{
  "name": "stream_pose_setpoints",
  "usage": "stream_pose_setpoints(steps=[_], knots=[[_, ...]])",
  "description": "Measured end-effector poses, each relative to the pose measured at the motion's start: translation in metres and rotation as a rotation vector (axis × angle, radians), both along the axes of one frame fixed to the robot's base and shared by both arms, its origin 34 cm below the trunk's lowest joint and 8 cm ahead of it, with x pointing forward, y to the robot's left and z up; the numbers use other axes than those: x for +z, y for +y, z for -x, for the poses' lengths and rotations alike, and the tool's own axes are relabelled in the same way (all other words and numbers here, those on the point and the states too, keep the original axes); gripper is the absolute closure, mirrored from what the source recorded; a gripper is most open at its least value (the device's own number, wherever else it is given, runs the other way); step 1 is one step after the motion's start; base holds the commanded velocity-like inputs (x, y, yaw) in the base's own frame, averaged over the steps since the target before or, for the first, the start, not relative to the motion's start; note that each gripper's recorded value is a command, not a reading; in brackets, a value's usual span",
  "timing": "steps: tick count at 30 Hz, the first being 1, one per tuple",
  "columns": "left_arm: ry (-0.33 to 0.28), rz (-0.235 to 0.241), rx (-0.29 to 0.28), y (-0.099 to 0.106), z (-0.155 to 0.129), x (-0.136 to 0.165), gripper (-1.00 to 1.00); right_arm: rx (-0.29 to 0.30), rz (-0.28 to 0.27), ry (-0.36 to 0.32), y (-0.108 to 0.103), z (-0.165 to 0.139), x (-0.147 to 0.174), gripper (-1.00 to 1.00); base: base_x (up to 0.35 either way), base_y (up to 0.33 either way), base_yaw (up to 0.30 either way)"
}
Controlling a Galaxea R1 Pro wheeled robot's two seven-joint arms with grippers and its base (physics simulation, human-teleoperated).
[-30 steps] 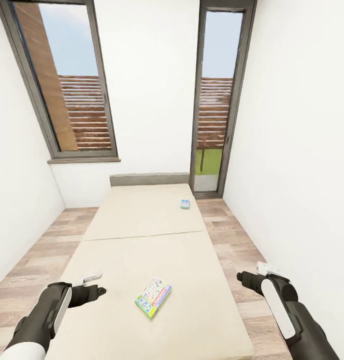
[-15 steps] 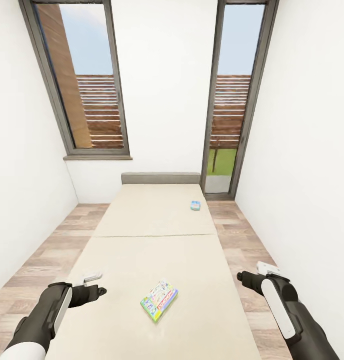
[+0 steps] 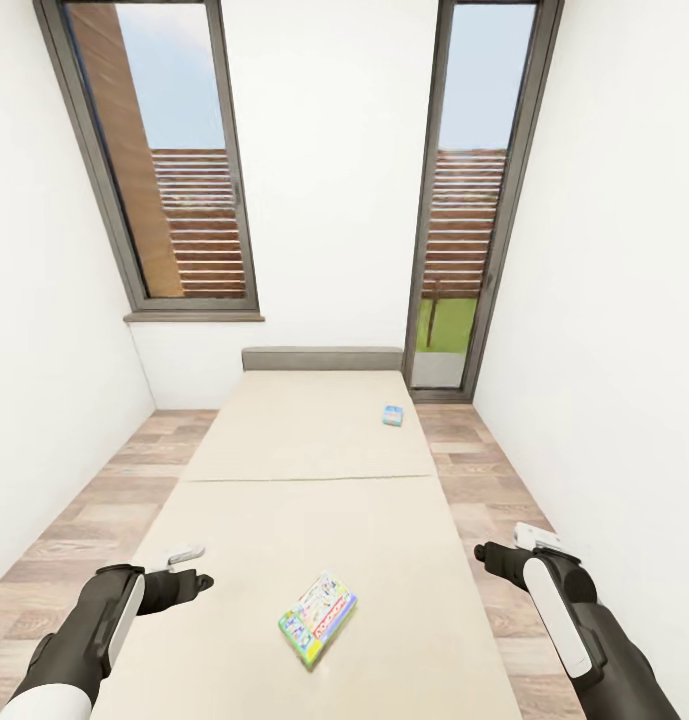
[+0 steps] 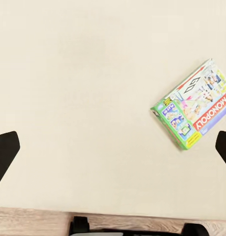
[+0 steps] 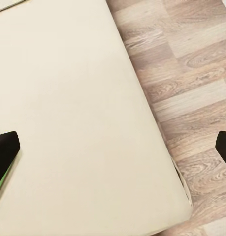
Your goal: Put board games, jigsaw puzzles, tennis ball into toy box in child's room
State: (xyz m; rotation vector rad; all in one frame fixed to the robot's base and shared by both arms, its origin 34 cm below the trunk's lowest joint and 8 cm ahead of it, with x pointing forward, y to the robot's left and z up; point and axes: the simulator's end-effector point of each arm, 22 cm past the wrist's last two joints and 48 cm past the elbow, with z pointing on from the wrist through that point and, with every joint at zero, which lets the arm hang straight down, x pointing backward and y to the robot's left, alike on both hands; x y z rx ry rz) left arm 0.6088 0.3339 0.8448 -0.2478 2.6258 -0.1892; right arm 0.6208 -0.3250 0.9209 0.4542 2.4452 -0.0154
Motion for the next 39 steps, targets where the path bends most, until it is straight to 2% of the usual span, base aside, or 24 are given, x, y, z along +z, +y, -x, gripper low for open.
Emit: stream_pose_setpoints(steps=[18,22,23,24,31,39], knots=[[0.021,-0.003,-0.005,-0.002,0.003,-0.009,-1.00,0.003,-0.003,0.032,0.000,0.002,-0.010,-1.00,0.017,0.000,-0.076],[0.026,0.006,-0.010,-0.012,0.002,-0.013,-1.00,0.006,0.000,0.046,0.000,0.004,-0.014,-1.00,0.000,0.000,-0.104],[0.017,0.015,-0.013,-0.034,-0.008,-0.010,-1.00,0.006,0.005,0.050,-0.001,0.005,-0.014,-1.00,0.000,0.000,-0.099],[0.014,0.009,-0.012,-0.037,-0.012,-0.008,-1.00,0.006,0.006,0.052,-0.001,0.005,-0.015,-1.00,0.000,0.000,-0.099],[0.011,-0.048,0.027,-0.038,-0.045,0.005,-1.00,0.009,0.009,0.068,-0.002,0.007,-0.021,-1.00,0.000,0.000,-0.090],[0.047,-0.041,0.016,-0.055,-0.093,0.020,-1.00,0.030,0.007,0.119,0.002,0.015,-0.031,-1.00,0.000,0.000,-0.023]])
